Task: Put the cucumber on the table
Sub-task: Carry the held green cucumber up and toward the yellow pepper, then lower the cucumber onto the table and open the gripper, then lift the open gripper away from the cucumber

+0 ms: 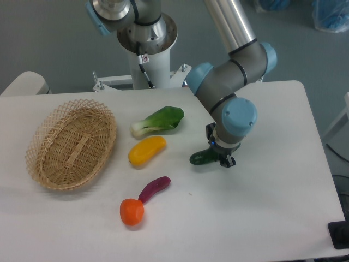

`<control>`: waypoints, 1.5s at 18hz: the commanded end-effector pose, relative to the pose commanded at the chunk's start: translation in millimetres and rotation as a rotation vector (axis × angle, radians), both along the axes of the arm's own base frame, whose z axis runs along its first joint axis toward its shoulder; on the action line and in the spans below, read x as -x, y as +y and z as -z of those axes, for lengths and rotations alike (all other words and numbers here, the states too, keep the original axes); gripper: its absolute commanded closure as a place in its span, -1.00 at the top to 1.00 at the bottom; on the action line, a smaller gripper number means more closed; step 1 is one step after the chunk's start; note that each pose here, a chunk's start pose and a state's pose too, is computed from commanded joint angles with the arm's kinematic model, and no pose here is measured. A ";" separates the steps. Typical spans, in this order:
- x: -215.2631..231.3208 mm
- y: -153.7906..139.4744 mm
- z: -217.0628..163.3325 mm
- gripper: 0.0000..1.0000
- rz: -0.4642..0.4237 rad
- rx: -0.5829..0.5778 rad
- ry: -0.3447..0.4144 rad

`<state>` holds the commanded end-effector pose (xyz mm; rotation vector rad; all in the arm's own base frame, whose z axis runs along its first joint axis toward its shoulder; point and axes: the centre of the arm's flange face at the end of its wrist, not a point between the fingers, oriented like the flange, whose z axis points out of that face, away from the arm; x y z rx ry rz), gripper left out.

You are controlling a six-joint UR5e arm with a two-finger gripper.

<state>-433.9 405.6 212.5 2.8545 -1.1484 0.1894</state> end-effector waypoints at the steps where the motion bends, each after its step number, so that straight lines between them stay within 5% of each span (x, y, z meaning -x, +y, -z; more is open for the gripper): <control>1: -2.0 0.0 -1.3 -0.26 0.001 -0.001 -0.001; 6: -27.0 -13.2 5.0 0.23 0.004 0.010 -0.030; 9: -32.4 -12.6 -1.2 1.00 0.004 0.006 -0.021; 20: 28.1 30.1 -69.1 1.00 -0.021 -0.084 0.030; 27: 67.4 70.8 -70.7 1.00 -0.049 -0.105 0.066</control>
